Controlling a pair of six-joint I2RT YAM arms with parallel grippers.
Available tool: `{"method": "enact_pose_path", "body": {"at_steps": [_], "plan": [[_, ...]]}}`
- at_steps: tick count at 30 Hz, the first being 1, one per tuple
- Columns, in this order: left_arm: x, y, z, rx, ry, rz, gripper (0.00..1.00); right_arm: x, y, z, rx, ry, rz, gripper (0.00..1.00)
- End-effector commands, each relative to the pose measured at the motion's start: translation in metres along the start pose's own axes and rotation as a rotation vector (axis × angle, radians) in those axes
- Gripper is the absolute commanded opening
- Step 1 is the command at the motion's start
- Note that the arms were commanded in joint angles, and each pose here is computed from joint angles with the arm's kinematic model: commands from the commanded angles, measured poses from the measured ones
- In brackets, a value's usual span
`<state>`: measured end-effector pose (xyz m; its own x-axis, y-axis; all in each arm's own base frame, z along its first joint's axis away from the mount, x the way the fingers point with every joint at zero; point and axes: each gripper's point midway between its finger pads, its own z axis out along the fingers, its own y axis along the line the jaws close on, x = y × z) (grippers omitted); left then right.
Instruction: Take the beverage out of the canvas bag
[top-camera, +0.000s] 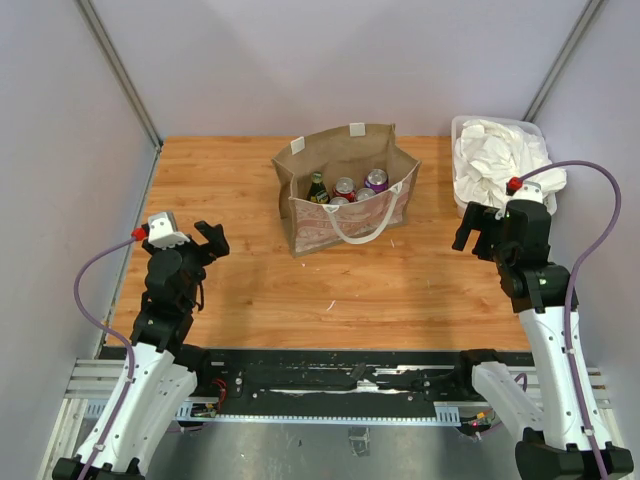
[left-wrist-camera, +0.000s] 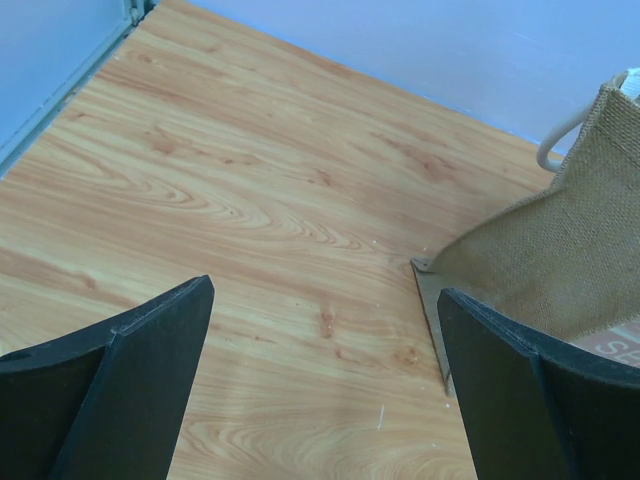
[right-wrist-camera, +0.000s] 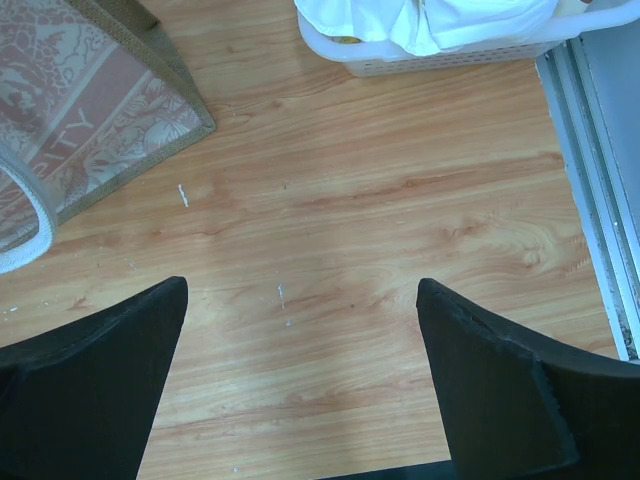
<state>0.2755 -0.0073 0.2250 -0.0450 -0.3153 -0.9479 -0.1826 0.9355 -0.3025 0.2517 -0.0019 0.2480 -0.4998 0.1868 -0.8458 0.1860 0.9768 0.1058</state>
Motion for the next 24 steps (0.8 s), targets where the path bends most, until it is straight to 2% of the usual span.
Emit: {"method": "enact_pose_path", "body": {"at_steps": [1, 16, 24], "plan": [[0.004, 0.0, 0.0, 0.006, 0.007, -0.016, 1.0, 0.0, -0.009, -0.003, 0.034, 0.0, -0.001, 0.98], [-0.011, 0.001, -0.003, -0.011, -0.045, -0.085, 1.0, -0.014, -0.011, -0.024, 0.005, -0.19, 0.042, 0.98], [-0.006, -0.018, 0.007, 0.05, 0.028, -0.073, 1.0, -0.027, -0.006, -0.017, -0.012, -0.246, 0.066, 0.98]]}}
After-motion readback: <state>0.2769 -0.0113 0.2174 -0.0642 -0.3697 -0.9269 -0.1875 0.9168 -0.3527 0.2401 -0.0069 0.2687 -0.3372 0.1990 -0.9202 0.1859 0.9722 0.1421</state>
